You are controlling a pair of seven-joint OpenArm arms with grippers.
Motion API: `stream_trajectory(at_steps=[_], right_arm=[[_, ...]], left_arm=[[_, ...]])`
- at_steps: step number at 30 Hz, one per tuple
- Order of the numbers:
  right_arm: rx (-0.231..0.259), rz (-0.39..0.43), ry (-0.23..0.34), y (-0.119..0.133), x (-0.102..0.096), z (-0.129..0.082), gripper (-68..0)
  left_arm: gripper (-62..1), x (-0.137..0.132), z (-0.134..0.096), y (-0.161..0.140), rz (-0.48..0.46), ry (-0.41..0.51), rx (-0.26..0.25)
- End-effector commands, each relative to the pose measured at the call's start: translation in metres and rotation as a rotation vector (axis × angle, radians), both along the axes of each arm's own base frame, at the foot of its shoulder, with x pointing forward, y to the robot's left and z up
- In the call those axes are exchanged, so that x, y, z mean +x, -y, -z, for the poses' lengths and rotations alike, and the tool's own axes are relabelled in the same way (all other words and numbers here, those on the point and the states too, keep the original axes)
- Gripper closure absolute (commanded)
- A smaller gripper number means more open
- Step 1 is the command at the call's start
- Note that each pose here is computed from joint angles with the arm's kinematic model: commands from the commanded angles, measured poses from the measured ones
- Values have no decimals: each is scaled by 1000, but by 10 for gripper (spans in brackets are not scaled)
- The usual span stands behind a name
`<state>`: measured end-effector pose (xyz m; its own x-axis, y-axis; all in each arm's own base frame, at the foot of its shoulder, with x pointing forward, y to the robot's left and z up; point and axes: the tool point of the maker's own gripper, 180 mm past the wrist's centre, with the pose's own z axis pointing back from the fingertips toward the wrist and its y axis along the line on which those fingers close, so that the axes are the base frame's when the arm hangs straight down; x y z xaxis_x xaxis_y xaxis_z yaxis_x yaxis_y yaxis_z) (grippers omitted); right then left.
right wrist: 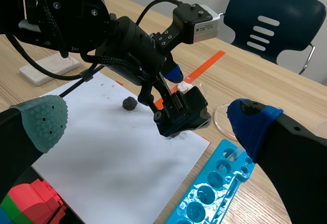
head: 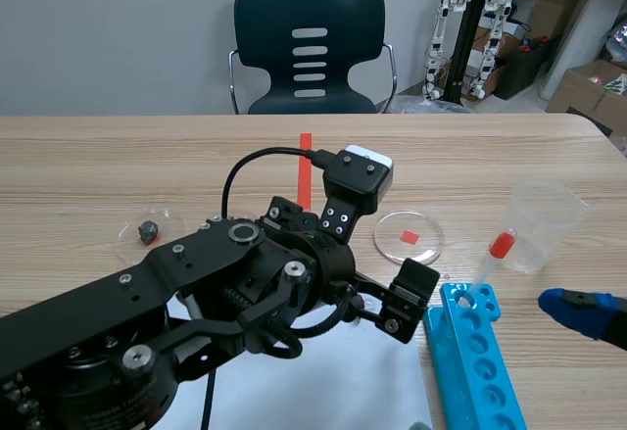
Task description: Return to the home posture
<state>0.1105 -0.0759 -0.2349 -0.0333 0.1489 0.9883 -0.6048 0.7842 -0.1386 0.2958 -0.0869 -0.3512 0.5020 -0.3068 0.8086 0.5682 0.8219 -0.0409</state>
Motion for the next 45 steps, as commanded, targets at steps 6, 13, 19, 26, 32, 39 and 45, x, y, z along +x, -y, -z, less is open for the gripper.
stream_trajectory(at_steps=[6,13,19,26,32,39,45], right_arm=[[19,0,28,0,3,-8,-679],[19,0,28,0,3,-8,-679],[19,0,28,0,3,-8,-679],[19,0,28,0,3,-8,-679],[19,0,28,0,3,-8,-679],[19,0,28,0,3,-8,-679],[19,0,28,0,3,-8,-679]], left_arm=[[-623,5,-9,5,-3,22,-23],[-623,6,-9,5,-3,23,-23],[-623,5,-9,5,-3,22,-23],[-623,5,-9,5,-3,22,-23],[-623,5,-9,5,-3,22,-23],[-623,4,-7,-1,8,23,-11],[-623,-1,-14,-26,13,87,-25]])
